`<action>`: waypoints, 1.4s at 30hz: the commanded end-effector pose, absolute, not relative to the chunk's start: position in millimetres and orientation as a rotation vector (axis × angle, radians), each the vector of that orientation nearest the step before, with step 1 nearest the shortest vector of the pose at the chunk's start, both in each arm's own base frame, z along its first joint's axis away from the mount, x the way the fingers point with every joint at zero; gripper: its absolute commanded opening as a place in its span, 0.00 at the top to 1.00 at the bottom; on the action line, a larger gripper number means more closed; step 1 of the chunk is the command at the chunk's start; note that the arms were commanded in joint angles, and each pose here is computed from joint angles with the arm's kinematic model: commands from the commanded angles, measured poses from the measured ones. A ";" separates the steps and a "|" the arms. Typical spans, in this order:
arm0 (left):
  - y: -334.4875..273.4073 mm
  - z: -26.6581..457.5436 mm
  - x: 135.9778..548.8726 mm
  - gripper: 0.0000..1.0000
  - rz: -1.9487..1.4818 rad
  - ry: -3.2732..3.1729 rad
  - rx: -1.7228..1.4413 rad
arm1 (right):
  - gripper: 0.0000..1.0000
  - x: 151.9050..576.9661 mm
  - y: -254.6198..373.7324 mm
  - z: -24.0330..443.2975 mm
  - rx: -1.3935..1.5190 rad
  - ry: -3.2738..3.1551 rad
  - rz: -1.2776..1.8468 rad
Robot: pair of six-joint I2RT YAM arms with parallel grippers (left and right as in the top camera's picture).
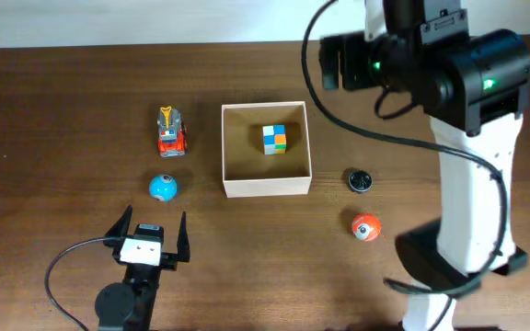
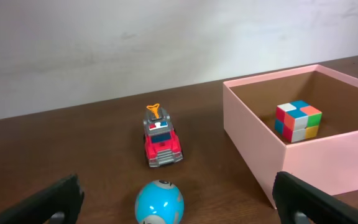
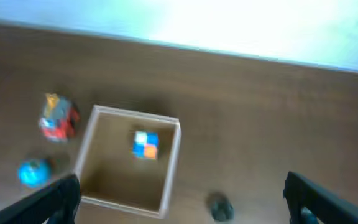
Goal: Pack container
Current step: 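Move the right gripper back over the black round puck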
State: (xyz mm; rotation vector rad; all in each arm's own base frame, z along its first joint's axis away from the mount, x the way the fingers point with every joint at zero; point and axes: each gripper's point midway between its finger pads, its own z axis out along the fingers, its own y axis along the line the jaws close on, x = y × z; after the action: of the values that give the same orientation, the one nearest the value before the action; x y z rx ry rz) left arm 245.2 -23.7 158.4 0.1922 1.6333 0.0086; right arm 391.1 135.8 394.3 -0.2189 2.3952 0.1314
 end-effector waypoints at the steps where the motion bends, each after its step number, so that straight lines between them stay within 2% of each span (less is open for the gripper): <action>1: -24.8 157.5 244.7 0.01 -0.009 1.634 0.188 | 0.01 375.4 108.4 368.2 -0.210 2.511 -0.044; 11: -24.8 157.5 244.7 0.01 -0.009 1.634 0.188 | 0.01 301.4 42.3 228.9 -0.048 3.065 -0.221; 19: -24.8 157.5 244.7 0.01 -0.009 1.634 0.188 | 0.01 290.5 27.4 150.1 0.024 3.234 -0.241; 24: -24.8 157.5 244.7 0.01 -0.009 1.634 0.188 | 0.01 301.2 48.0 115.4 0.051 3.210 -0.027; 31: -24.8 157.5 244.7 0.01 -0.009 1.634 0.188 | 0.01 310.2 52.9 76.2 0.056 3.159 0.011; 42: -24.8 157.5 244.7 0.01 -0.009 1.634 0.188 | 0.01 347.0 59.1 60.9 -0.044 3.022 0.045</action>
State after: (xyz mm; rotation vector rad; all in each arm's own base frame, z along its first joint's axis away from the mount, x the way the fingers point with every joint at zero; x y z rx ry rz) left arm 245.2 -23.8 158.4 0.1922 1.6333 0.0080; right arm 345.1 59.2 65.1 -0.0077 3.0254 0.0327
